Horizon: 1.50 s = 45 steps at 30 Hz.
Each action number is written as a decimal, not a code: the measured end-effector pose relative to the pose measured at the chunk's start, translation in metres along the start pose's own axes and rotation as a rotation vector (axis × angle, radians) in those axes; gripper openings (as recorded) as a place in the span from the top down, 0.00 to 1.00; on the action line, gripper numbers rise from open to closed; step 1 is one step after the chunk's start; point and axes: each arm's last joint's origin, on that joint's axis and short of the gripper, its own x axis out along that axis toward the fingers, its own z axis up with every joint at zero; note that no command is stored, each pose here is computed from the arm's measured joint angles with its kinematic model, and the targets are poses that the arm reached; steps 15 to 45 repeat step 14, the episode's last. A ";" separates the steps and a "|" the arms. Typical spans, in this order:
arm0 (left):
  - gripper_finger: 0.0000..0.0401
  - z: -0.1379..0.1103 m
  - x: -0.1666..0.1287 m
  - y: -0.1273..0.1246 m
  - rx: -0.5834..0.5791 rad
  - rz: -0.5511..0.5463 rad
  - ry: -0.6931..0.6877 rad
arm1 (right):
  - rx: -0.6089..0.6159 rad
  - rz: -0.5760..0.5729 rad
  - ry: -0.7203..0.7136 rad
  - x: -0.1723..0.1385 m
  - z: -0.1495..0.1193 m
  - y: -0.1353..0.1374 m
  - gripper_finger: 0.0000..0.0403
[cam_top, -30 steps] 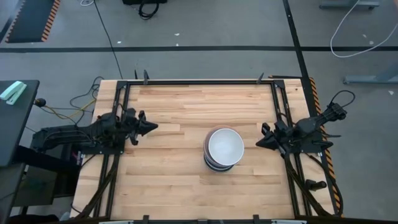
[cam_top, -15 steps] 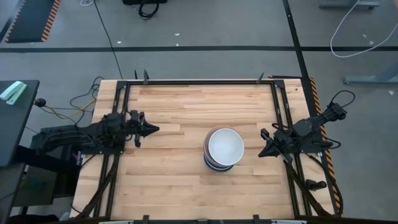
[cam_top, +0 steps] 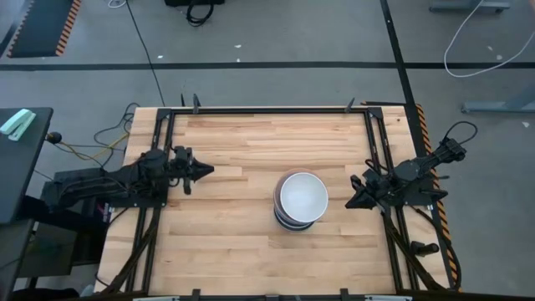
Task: Nest bowls inside each other
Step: Return to Home Position
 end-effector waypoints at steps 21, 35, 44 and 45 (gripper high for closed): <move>0.92 0.000 0.000 0.000 -0.138 0.002 -0.003 | -0.137 -0.028 -0.020 0.000 0.001 -0.001 0.96; 0.92 0.000 0.000 0.000 -0.138 0.002 -0.003 | -0.137 -0.028 -0.020 0.000 0.001 -0.001 0.96; 0.92 0.000 0.000 0.000 -0.138 0.002 -0.003 | -0.137 -0.028 -0.020 0.000 0.001 -0.001 0.96; 0.92 0.000 0.000 0.000 -0.138 0.002 -0.003 | -0.137 -0.028 -0.020 0.000 0.001 -0.001 0.96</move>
